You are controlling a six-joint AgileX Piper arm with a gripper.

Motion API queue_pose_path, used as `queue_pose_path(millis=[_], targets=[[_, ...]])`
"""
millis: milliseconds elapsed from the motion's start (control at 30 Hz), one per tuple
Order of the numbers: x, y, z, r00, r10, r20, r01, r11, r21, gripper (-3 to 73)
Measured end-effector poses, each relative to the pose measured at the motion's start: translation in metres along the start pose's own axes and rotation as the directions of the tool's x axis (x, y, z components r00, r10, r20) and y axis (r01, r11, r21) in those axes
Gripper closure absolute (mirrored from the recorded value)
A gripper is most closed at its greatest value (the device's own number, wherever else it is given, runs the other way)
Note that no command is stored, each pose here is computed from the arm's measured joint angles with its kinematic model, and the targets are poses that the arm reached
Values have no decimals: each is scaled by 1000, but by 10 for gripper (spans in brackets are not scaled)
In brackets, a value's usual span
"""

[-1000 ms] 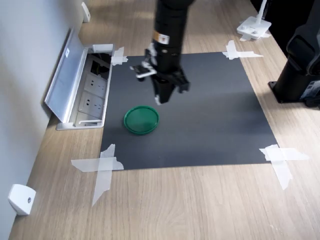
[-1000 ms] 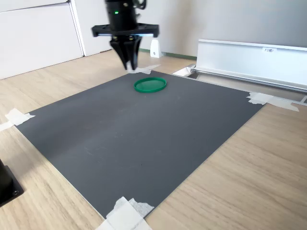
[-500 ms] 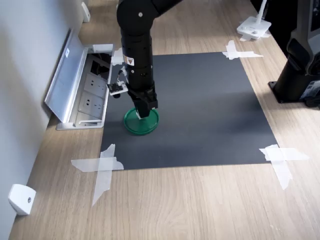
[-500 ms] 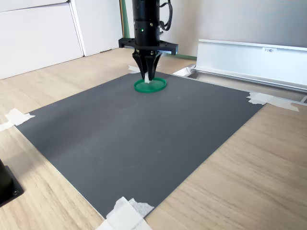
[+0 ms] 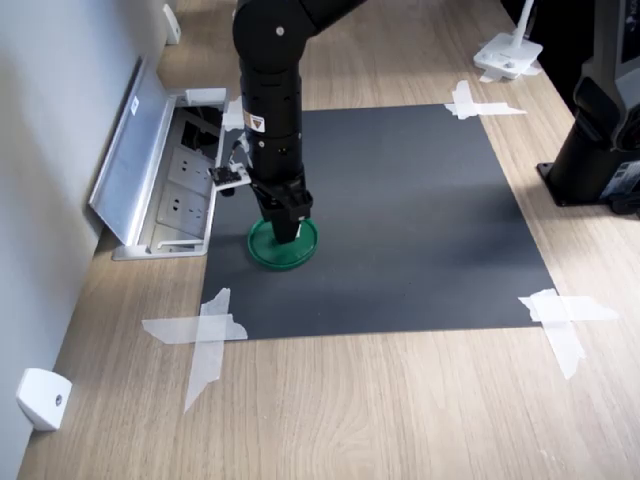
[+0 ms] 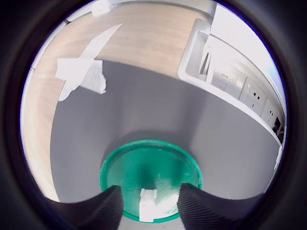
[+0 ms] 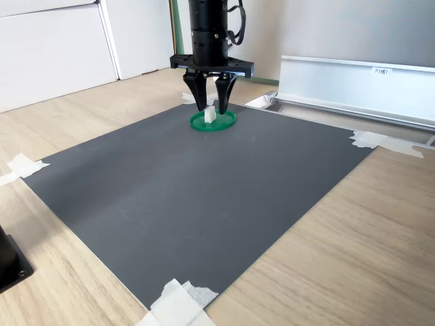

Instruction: Grasp a white terminal and put it on the green lid.

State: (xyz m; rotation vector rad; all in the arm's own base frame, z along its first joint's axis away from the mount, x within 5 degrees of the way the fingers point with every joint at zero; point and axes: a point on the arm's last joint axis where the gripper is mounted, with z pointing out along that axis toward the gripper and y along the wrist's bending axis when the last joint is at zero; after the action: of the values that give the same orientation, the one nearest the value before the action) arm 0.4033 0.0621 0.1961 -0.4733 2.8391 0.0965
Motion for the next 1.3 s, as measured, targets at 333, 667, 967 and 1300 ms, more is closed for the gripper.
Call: queue_pose_path(millis=[333,667,967,1300], targets=[[7,-27,-93,962,105,251,-131,988,87,502],[94,-49,-187,805,168,570,-322,929,181,700],[167,-22,-203,745,125,655,-351,908,227,700],[249,22,-191,507,100,856,-409,902,136,700]])
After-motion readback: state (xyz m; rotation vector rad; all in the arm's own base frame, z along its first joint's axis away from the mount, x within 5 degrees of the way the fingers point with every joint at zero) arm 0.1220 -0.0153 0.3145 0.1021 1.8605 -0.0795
